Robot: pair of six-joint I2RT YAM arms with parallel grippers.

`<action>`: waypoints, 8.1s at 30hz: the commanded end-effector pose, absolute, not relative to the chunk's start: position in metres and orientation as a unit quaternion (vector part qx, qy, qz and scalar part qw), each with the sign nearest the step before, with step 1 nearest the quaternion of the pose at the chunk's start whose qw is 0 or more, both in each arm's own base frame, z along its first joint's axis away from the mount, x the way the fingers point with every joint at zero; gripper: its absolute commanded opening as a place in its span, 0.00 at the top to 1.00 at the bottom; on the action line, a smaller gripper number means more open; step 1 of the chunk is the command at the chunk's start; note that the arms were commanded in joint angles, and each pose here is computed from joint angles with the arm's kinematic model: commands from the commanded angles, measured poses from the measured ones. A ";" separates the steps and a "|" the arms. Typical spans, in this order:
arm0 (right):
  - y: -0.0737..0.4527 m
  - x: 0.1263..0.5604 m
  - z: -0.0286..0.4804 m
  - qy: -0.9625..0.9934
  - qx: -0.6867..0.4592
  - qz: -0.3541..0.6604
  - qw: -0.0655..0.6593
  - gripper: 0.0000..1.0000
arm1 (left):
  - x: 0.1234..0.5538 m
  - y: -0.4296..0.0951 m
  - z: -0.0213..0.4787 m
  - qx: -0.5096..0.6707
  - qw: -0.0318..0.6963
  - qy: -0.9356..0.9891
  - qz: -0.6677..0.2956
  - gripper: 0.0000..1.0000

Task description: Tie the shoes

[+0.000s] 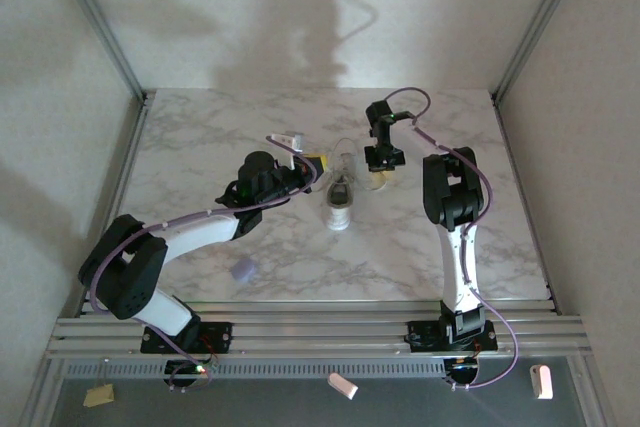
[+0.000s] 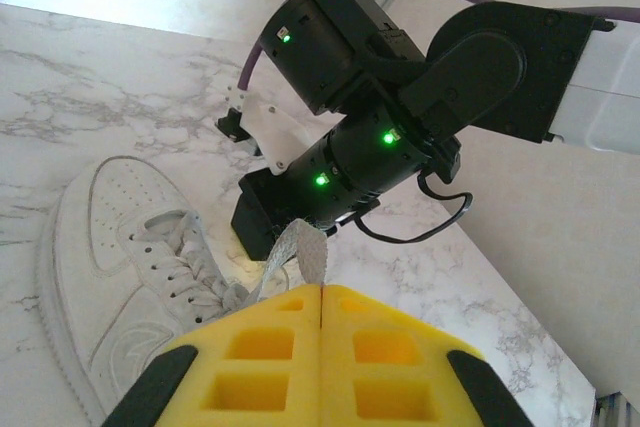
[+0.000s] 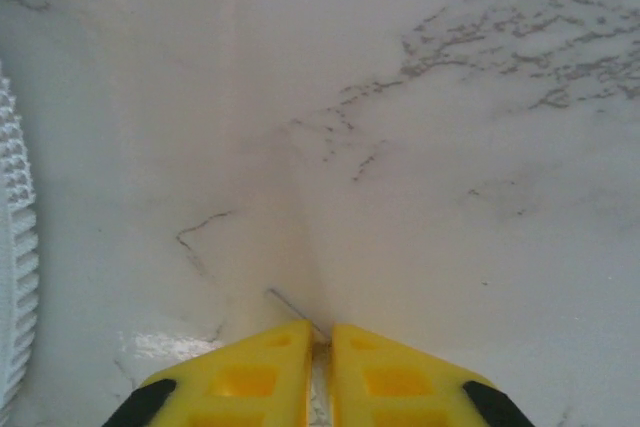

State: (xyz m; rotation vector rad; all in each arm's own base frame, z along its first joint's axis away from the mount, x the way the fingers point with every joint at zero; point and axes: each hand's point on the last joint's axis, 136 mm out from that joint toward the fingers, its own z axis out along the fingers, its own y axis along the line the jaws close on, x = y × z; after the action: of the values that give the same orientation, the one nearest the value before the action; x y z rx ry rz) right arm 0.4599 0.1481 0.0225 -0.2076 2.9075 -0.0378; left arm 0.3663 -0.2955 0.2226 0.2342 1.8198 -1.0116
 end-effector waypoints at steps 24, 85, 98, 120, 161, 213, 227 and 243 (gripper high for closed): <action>0.121 0.294 0.117 0.961 0.018 0.050 0.272 0.41 | 0.372 -0.296 0.233 0.084 0.495 0.746 -0.438 1.00; 0.230 0.361 0.116 0.918 0.031 0.343 0.196 0.69 | 0.411 -0.295 0.226 0.032 0.466 0.780 -0.417 1.00; 0.238 0.367 0.110 0.912 0.042 0.364 0.186 0.72 | 0.408 -0.294 0.223 0.035 0.463 0.781 -0.418 1.00; 0.233 0.374 0.114 0.911 0.046 0.352 0.208 0.67 | 0.406 -0.293 0.224 0.031 0.461 0.780 -0.421 1.00; 0.261 0.310 0.184 0.877 -0.241 0.326 0.258 1.00 | 0.405 -0.291 0.223 0.030 0.459 0.783 -0.418 1.00; 0.212 0.406 0.116 0.939 -0.110 0.173 0.277 0.88 | 0.397 -0.317 0.198 0.060 0.418 0.805 -0.417 1.00; 0.220 0.366 0.144 0.906 -0.151 0.245 0.310 0.82 | 0.400 -0.316 0.199 0.053 0.421 0.805 -0.415 1.00; 0.243 0.378 0.126 0.885 -0.193 0.323 0.274 0.81 | 0.405 -0.314 0.198 0.044 0.421 0.812 -0.402 1.00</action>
State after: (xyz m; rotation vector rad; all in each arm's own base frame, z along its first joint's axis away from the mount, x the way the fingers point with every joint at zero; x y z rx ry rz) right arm 0.3717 0.2310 0.1125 -0.4483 2.4475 0.7953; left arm 0.3988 -0.3108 0.1830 0.1153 2.0626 -1.0148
